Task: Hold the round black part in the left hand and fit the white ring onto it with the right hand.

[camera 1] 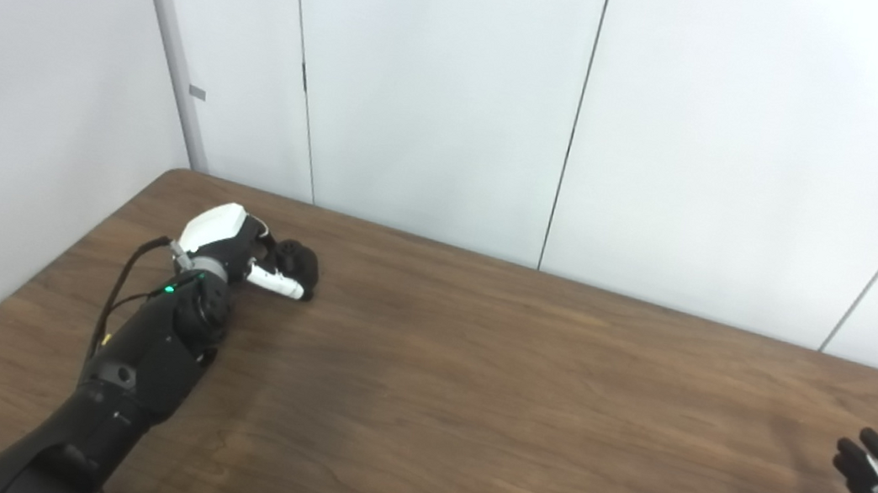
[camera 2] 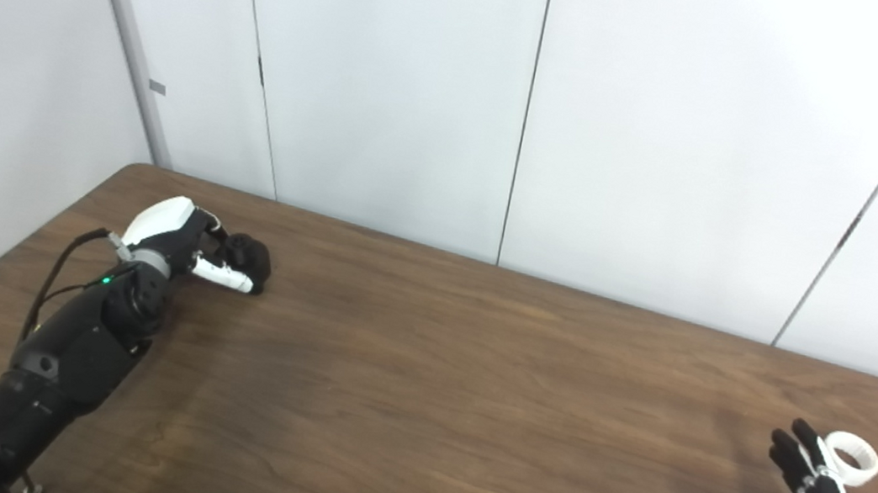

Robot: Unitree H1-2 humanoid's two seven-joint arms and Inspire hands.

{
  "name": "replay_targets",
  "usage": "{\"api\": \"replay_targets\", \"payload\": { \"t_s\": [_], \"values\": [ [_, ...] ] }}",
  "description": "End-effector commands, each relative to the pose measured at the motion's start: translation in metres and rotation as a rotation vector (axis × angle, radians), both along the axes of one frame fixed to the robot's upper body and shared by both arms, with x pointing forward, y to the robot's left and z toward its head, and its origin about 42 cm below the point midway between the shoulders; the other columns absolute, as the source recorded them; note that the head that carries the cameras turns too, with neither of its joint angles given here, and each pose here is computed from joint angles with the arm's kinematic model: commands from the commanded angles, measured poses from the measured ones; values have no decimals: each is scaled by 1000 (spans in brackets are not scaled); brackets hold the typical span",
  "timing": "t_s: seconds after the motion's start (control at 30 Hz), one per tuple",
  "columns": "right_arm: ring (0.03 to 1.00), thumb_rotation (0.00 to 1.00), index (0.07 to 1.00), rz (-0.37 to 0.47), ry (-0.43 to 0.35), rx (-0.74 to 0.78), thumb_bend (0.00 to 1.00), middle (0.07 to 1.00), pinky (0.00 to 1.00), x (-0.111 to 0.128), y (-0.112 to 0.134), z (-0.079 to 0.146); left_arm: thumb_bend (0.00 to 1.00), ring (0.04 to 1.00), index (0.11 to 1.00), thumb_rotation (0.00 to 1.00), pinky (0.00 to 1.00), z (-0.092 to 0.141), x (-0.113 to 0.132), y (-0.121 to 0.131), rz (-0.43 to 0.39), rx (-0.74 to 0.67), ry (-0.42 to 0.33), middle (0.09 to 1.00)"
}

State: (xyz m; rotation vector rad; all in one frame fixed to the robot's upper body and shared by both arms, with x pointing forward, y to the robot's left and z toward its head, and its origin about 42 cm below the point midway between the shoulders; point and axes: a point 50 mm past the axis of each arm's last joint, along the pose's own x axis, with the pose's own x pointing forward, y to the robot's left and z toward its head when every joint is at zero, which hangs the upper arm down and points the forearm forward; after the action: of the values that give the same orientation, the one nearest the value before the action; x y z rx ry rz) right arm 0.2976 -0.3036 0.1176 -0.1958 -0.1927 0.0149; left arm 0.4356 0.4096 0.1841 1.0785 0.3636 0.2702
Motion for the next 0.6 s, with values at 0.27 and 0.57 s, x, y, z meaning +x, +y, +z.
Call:
{"api": "replay_targets", "payload": {
  "t_s": [0.27,0.57],
  "values": [
    [904,970,933,-9,79,67,632,900,976,-18,11,-29,522,911,484,45,1000,28,7,3,-27,120,-103,770],
    [899,970,925,-9,81,57,650,894,962,-16,11,-29,522,897,484,46,1000,28,4,1,-57,156,-119,752]
  ]
}}
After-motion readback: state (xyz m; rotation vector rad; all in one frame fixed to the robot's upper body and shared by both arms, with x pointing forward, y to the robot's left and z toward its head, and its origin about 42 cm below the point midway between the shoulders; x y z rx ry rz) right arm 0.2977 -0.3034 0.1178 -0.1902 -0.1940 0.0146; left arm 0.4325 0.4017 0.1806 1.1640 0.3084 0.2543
